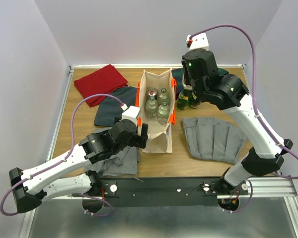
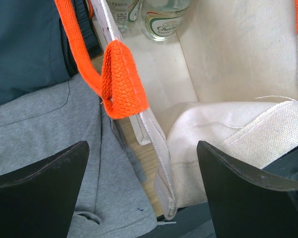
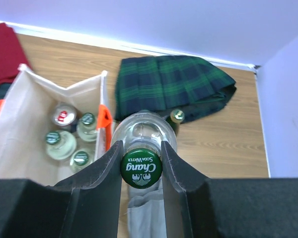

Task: Take the beverage out of the canvas bag
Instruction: Place the drink at the center of the board.

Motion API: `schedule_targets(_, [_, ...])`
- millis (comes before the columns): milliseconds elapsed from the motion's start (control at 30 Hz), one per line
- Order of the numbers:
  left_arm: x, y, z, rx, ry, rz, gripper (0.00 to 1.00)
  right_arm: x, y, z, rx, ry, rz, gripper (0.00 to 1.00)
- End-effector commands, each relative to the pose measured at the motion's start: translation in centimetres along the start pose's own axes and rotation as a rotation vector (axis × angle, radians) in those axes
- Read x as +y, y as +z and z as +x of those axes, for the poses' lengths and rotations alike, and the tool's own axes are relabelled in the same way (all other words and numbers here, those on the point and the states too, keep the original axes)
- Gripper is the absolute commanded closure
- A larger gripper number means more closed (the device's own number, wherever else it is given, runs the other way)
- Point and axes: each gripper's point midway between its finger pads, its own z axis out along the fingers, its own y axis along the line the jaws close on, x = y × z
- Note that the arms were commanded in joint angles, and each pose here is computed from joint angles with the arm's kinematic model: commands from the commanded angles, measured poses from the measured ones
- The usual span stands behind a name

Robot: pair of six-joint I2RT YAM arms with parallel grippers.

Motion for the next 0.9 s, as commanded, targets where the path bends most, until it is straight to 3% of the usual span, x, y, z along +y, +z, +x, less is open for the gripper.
schedule_targets(0, [0.1, -0.2, 0.6, 0.026, 0.033, 0.004, 0.01, -4.7, -0.4, -2.7, -0.109, 0.159, 0.128, 0.99])
schedule_targets(400, [0.1, -0.3, 0.5, 0.026, 0.029, 0.001, 0.01, -13.4, 6.4, 5.0, 0.082, 0.243, 0.22, 0.99])
schedule_targets(633, [0.2, -0.3, 0.5, 0.031, 0.029, -0.002, 0.01, -15.8, 9.4, 8.7, 0.13, 0.311, 0.205, 0.99])
schedule_targets(867, [0.2, -0.1, 0.6, 0.036, 0.034, -0.01, 0.01, -16.5, 11.7, 10.5, 0.094, 0.333, 0.228, 0.99])
